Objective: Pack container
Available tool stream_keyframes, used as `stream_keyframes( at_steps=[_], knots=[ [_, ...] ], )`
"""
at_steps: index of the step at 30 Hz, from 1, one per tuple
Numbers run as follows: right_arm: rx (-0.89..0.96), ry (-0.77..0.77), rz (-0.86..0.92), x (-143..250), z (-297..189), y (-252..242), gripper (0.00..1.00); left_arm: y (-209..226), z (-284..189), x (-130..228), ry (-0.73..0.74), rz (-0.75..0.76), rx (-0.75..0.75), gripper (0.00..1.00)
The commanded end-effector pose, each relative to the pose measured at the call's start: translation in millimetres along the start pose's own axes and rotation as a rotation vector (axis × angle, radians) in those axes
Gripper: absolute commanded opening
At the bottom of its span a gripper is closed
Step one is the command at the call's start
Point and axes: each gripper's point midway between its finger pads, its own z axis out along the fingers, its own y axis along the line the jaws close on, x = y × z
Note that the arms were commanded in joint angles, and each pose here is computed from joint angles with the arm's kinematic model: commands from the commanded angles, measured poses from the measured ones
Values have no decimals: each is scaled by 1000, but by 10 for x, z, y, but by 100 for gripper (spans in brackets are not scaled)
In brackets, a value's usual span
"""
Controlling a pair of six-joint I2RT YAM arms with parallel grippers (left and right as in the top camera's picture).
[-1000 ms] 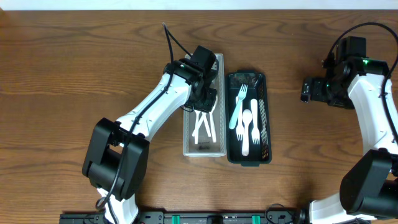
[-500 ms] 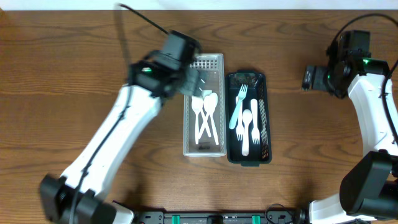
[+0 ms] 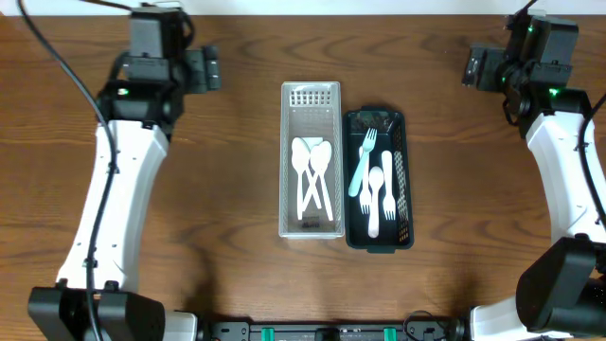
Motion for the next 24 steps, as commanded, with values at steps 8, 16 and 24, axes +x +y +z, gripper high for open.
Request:
stream_keyframes(
  at_steps=[8,16,24],
  knots=[
    [-12,-111,-53,-71,-803,36,99,521,-732,90,-161,-51,-78,98],
    [-84,-210,-97,670,-1453,304,99,590,-1131,895,-338,-98,-69,98],
    [50,-368,-73,1300,-1353,48,99,593,-1053,1591,-489,-127,-63,98]
  ],
)
